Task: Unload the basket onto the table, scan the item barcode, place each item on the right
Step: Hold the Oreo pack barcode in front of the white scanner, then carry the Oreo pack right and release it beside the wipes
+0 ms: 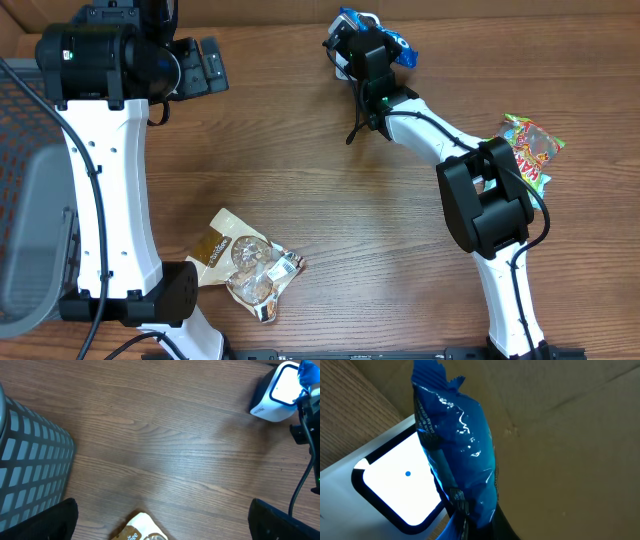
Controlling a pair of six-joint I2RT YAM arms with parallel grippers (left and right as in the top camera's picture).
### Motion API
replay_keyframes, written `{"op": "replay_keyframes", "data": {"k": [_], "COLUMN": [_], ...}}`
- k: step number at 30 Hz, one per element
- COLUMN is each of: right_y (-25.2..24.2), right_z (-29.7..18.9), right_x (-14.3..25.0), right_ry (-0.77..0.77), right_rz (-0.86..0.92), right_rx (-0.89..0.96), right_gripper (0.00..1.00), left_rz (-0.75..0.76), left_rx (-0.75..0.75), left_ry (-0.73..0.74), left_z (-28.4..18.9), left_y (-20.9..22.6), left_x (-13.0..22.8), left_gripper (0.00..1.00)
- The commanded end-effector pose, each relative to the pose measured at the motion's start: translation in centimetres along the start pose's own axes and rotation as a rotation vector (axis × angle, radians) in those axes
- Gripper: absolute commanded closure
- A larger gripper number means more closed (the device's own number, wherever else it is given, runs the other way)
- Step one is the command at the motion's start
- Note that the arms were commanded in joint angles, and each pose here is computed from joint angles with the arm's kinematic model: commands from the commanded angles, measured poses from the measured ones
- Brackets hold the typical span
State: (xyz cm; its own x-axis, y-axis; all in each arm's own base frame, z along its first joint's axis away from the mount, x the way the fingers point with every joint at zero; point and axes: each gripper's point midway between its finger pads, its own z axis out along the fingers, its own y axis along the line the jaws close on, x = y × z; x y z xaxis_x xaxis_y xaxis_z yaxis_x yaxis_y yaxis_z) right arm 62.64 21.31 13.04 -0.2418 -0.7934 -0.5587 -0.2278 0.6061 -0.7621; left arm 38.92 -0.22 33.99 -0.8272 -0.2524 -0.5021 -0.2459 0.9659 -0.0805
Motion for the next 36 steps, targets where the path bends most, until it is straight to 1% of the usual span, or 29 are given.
{"op": "replay_keyframes", "data": {"k": [1, 3, 8, 12, 13, 17, 20, 23, 25, 27, 29, 32, 34, 35, 36], "right_y": [-2.2, -2.3, -1.9, -0.9, 0.2, 3.6, 5.3, 6.7, 7.3, 6.9, 5.3, 2.2, -0.3, -1.7, -2.6], "right_z": [-0.8, -0.9, -1.0, -2.7, -4.3, -9.1, -13.5, -18.7, -23.2, -27.6, -30.6, -32.4, -32.2, -32.0, -31.8], "right_x": [-2.4, -2.8, -3.0, -4.7, -6.0, -7.8, -8.5, -9.1, -10.1, -11.2, -11.6, -10.8, -9.1, -7.9, -6.9], "right_ry": [-0.061, -0.078, -0.078, -0.094, -0.101, -0.118, -0.102, -0.090, -0.100, -0.110, -0.109, -0.042, 0.013, 0.045, 0.070], "right_rz": [-0.032, -0.059, -0.064, -0.080, -0.104, -0.186, -0.156, -0.019, 0.138, 0.285, 0.388, 0.538, 0.604, 0.633, 0.654], "right_rx": [0.033, 0.032, 0.025, -0.008, -0.065, -0.274, -0.426, -0.651, -0.863, -1.069, -1.199, -1.256, -1.224, -1.202, -1.185], "right_gripper": [0.96, 0.96, 0.96, 0.96, 0.96, 0.96, 0.96, 0.96, 0.96, 0.96, 0.96, 0.94, 0.94, 0.96, 0.96], "left_rz": [-0.002, -0.002, -0.002, -0.002, -0.002, -0.002, -0.002, -0.002, -0.002, -0.002, -0.002, -0.002, -0.002, -0.002, -0.002], "left_rx": [0.000, 0.000, 0.000, 0.000, 0.000, 0.000, 0.000, 0.000, 0.000, 0.000, 0.000, 0.000, 0.000, 0.000, 0.000], "left_ry": [-0.005, -0.005, -0.005, -0.005, -0.005, -0.005, -0.005, -0.005, -0.005, -0.005, -0.005, -0.005, -0.005, -0.005, -0.005], "left_z": [0.0, 0.0, 0.0, 0.0, 0.0, 0.0, 0.0, 0.0, 0.0, 0.0, 0.0, 0.0, 0.0, 0.0, 0.0], "left_y": [-0.4, -0.4, -0.4, -0.4, -0.4, -0.4, -0.4, -0.4, -0.4, -0.4, -0.4, -0.4, -0.4, -0.4, -0.4], "left_x": [-0.1, -0.1, -0.1, -0.1, -0.1, -0.1, -0.1, -0.1, -0.1, -0.1, -0.1, -0.1, -0.1, -0.1, -0.1], "left_gripper": [0.00, 0.01, 0.00, 0.00, 0.00, 0.00, 0.00, 0.00, 0.00, 0.00, 0.01, 0.00, 0.00, 0.00, 0.00]}}
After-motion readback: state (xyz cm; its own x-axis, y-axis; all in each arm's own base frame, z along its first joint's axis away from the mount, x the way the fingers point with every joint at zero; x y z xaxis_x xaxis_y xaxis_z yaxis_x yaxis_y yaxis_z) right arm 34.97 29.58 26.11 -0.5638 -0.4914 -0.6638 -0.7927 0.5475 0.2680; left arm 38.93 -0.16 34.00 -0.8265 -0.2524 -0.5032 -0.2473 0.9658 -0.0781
